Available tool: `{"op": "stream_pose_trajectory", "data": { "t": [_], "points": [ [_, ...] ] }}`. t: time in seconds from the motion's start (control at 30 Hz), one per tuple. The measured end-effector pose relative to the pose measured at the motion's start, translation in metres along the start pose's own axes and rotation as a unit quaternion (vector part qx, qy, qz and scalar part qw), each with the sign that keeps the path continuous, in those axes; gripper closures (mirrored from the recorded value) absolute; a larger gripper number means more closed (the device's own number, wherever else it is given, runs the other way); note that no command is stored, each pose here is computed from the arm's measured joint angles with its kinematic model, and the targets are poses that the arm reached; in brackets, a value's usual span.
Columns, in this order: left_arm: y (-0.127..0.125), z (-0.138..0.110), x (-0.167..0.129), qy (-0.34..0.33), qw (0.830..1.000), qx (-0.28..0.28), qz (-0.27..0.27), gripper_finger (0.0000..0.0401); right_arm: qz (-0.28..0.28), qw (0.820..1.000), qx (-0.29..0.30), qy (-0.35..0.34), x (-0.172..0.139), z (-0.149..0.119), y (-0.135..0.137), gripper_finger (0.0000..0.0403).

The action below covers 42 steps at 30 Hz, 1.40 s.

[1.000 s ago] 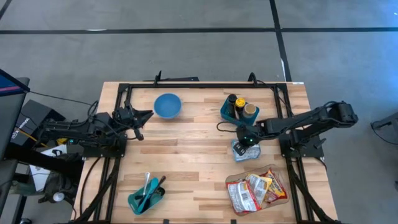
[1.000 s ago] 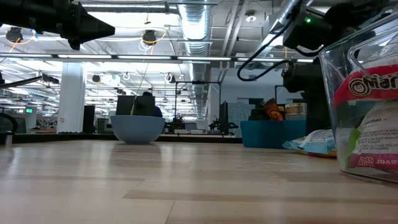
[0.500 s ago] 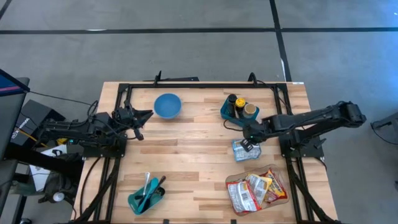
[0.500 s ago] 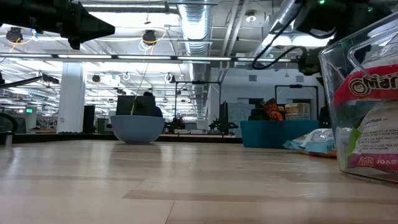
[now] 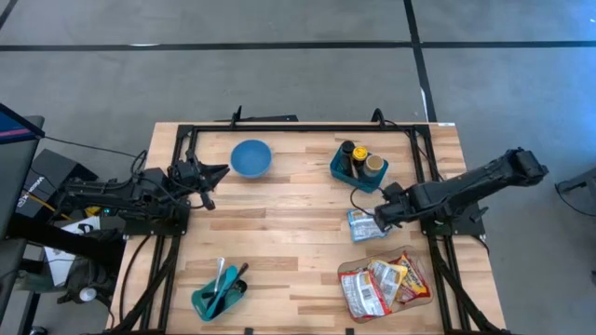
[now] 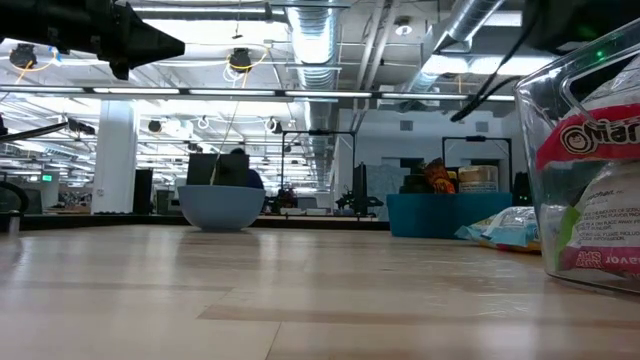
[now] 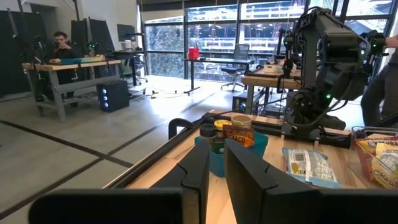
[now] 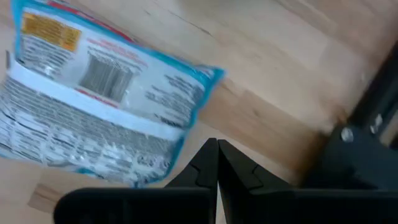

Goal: Pick & Place Food Item
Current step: Put the blue noodle pack into the transparent bin

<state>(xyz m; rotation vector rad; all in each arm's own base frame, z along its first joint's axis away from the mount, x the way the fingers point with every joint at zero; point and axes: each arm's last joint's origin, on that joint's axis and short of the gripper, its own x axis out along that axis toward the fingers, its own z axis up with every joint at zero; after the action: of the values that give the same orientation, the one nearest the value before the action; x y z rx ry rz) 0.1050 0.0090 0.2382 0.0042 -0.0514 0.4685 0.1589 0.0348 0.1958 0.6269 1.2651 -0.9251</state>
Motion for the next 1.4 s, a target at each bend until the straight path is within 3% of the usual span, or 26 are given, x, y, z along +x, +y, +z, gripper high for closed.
{"op": "stream_pose_trajectory", "data": {
  "t": [0.27,0.63,0.97,1.4],
  "points": [
    [0.000,0.000,0.000,0.000,1.000,0.000,0.000,0.0357,-0.005,0.999,0.035,0.014,0.013,-0.015,-0.002,0.0403],
    [0.000,0.000,0.000,0.000,1.000,0.000,0.000,0.0357,0.091,0.995,0.031,-0.005,0.035,-0.020,0.011,0.0403],
    [0.000,0.000,0.000,0.000,1.000,0.000,0.000,0.0357,0.195,0.979,0.011,-0.063,0.034,-0.001,0.029,0.0403],
    [0.000,0.000,0.000,0.000,1.000,0.000,0.000,0.0357,0.212,0.973,-0.008,-0.090,0.033,0.025,0.028,0.0403]
  ]
}}
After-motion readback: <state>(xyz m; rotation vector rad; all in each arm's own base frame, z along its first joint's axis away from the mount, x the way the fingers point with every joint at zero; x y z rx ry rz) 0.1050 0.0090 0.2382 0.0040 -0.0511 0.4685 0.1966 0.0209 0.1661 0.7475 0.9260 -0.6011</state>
